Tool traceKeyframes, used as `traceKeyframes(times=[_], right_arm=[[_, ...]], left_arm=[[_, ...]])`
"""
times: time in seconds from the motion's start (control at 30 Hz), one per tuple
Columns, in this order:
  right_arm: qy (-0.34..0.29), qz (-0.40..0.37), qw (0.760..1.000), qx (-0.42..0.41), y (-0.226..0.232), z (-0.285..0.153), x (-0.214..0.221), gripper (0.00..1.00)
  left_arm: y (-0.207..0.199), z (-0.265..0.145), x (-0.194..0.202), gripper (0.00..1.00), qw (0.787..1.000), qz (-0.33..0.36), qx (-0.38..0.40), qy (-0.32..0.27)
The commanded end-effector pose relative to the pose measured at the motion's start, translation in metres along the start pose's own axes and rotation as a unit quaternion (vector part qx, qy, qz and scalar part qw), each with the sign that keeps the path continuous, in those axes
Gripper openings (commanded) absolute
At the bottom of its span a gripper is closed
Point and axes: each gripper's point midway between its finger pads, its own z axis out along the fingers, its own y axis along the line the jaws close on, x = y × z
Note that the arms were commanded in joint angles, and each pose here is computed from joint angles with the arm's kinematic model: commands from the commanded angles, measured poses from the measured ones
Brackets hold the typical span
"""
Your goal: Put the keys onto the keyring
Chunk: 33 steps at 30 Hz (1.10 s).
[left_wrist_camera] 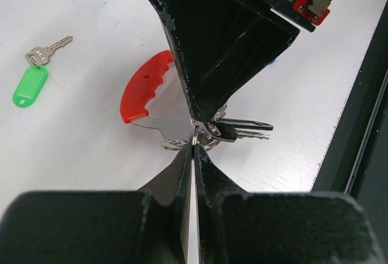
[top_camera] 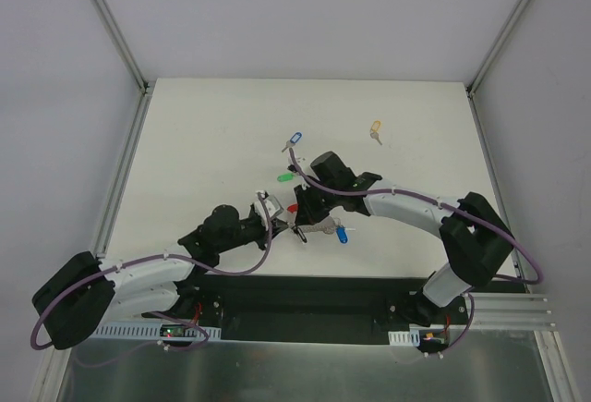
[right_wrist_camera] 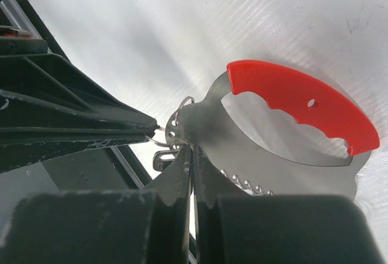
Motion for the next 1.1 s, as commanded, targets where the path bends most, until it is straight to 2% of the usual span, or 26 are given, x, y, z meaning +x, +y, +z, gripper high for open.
traceKeyframes(times=[0.0, 0.23, 0.4, 0.53, 0.57, 0.63, 0.67, 0.73, 0.77, 0.8, 0.87, 0.9, 1.07], right_arm=[[0.013, 0.023, 0.999, 0.047, -0.025, -0.011, 0.013, 0.01], [0.056, 0.058, 0.996, 0.039, -0.033, 0.005, 0.034, 0.01], [0.068, 0.064, 0.996, -0.009, -0.018, 0.012, 0.037, 0.01], [0.060, 0.062, 0.996, 0.000, -0.021, 0.009, 0.033, 0.01], [0.059, 0.062, 0.996, 0.005, -0.023, 0.009, 0.033, 0.01], [0.057, 0.060, 0.996, 0.022, -0.029, 0.005, 0.032, 0.01], [0.058, 0.058, 0.996, 0.027, -0.031, 0.004, 0.034, 0.01], [0.052, 0.053, 0.997, 0.039, -0.034, 0.000, 0.033, 0.01], [0.048, 0.050, 0.997, 0.044, -0.035, -0.002, 0.032, 0.01], [0.045, 0.048, 0.997, 0.047, -0.036, -0.005, 0.033, 0.01], [0.046, 0.047, 0.996, 0.060, -0.041, -0.008, 0.034, 0.01], [0.052, 0.045, 0.995, 0.066, -0.044, -0.010, 0.036, 0.01], [0.066, 0.042, 0.992, 0.102, -0.059, -0.013, 0.045, 0.01]], left_arm=[[0.007, -0.006, -0.003, 0.00, 1.000, 0.009, -0.020, -0.011], [0.005, -0.011, -0.014, 0.00, 0.999, 0.004, -0.021, -0.045], [0.002, -0.012, -0.021, 0.00, 0.998, 0.008, -0.012, -0.066], [0.004, -0.007, -0.027, 0.00, 0.998, 0.005, -0.016, -0.068], [0.004, -0.006, -0.029, 0.03, 0.997, 0.000, -0.018, -0.070], [0.008, -0.007, -0.034, 0.19, 0.997, -0.006, -0.029, -0.075], [0.010, -0.008, -0.035, 0.35, 0.996, -0.007, -0.035, -0.076], [0.014, -0.010, -0.044, 0.44, 0.995, -0.026, -0.050, -0.084], [0.015, -0.012, -0.039, 0.47, 0.995, -0.033, -0.056, -0.070], [0.017, -0.015, -0.045, 0.54, 0.995, -0.035, -0.063, -0.075], [0.025, -0.018, -0.052, 0.61, 0.992, -0.047, -0.087, -0.076], [0.026, -0.021, -0.051, 0.69, 0.992, -0.049, -0.092, -0.069], [0.037, -0.033, -0.068, 0.85, 0.985, -0.082, -0.136, -0.068]])
